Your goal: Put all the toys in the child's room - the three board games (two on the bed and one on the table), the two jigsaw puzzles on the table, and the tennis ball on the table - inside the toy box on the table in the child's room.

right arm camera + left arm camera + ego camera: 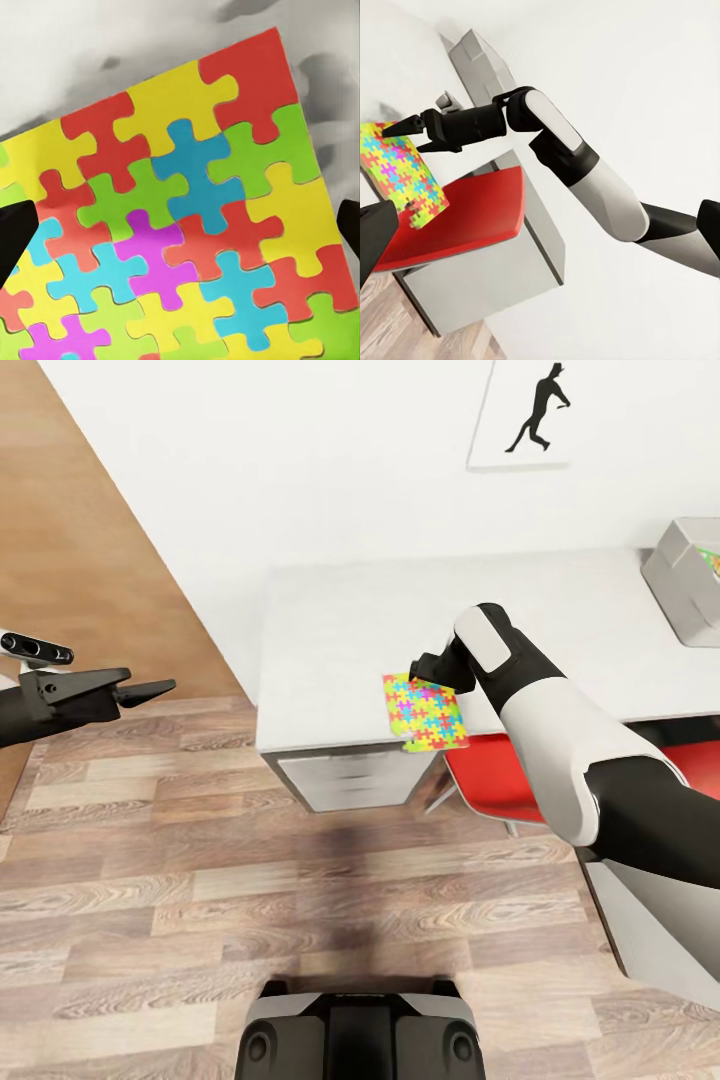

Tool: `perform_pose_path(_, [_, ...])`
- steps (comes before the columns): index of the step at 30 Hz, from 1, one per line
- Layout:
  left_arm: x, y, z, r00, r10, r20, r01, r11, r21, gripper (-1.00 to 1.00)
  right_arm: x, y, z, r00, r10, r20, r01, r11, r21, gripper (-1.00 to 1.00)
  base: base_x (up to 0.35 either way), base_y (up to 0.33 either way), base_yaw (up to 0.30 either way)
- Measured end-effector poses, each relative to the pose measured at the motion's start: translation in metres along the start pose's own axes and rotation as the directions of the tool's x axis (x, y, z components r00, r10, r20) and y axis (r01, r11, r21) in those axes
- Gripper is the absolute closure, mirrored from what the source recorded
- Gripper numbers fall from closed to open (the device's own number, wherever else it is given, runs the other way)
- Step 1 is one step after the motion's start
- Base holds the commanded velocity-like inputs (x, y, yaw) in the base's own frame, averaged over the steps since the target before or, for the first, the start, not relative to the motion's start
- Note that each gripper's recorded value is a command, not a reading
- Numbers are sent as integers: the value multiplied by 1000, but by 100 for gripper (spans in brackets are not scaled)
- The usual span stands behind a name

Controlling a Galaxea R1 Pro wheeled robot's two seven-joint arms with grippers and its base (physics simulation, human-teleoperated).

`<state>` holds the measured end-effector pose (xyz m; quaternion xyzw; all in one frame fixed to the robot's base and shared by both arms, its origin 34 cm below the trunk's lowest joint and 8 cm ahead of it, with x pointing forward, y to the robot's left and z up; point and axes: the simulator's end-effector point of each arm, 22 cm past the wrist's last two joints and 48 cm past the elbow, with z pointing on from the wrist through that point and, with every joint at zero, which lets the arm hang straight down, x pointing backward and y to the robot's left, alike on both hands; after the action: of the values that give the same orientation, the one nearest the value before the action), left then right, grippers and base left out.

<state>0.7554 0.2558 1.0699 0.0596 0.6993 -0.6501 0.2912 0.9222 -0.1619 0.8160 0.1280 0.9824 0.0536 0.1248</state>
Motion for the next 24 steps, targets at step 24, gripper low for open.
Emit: perform_pose_path(24, [0,0,0,1000,1,1,-1,1000,0,-100,1,1,0,1000,6,-2,-6,1000,-7,-100,-53,2,0])
